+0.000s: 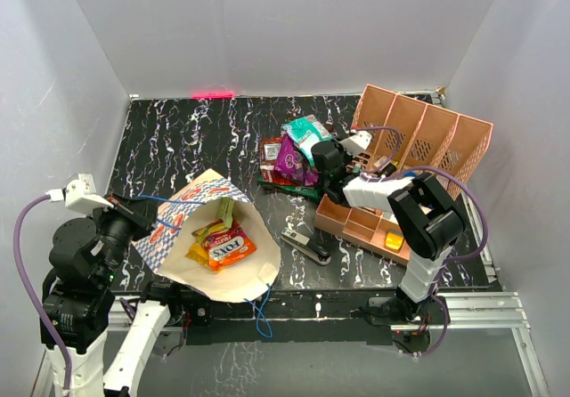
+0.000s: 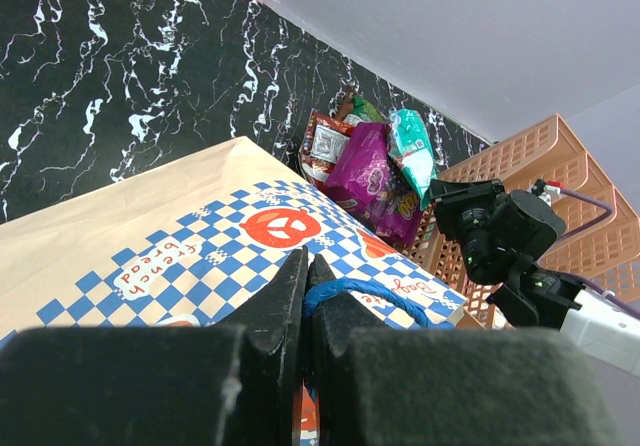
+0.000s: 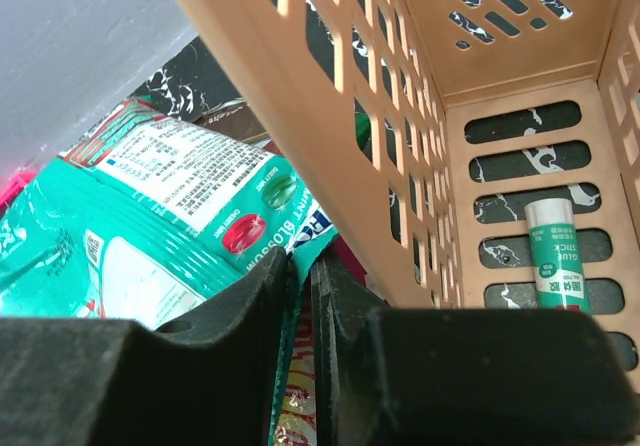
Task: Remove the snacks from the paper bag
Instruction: Place the snack at the center of the board.
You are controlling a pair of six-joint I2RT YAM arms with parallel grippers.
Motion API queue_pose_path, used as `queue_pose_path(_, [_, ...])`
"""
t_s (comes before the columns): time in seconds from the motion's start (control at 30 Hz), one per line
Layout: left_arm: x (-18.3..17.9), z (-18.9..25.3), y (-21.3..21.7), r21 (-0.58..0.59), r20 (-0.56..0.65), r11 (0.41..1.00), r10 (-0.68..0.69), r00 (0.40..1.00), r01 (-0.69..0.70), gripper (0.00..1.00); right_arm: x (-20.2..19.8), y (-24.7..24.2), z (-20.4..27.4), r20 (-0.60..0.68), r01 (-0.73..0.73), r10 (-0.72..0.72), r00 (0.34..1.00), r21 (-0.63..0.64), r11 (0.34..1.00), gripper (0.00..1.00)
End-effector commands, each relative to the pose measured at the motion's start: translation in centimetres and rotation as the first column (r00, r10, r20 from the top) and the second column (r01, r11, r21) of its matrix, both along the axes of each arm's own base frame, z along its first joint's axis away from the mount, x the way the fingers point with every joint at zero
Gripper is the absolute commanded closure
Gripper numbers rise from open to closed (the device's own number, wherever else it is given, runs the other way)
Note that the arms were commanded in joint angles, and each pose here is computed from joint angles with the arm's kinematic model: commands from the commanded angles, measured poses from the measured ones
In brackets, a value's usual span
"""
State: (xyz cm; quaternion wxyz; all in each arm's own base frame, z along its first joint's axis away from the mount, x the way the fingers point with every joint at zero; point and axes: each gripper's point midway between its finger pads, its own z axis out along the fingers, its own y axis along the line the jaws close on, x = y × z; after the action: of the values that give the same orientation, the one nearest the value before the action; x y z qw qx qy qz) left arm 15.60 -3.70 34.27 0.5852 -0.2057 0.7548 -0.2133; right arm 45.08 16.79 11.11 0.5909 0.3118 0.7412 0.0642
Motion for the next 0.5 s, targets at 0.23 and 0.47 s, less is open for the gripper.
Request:
queue_pose_path(0.23, [-0.7,1.2,-0.2,-0.018,0.036,1.0,-0.01,0.999,0.011,1.0,-1.1,2.1,-3.8,-0.097,-0.17,0.166,0.981,-0.035,0.985,0.8])
queue_pose_path(0.47, [-0.8,1.3,0.0,-0.013,0.039,1.0,-0.006,0.999,0.006,1.0,-1.3,3.9,-0.3,-0.022,-0.242,0.242,0.97,-0.047,0.969,0.84])
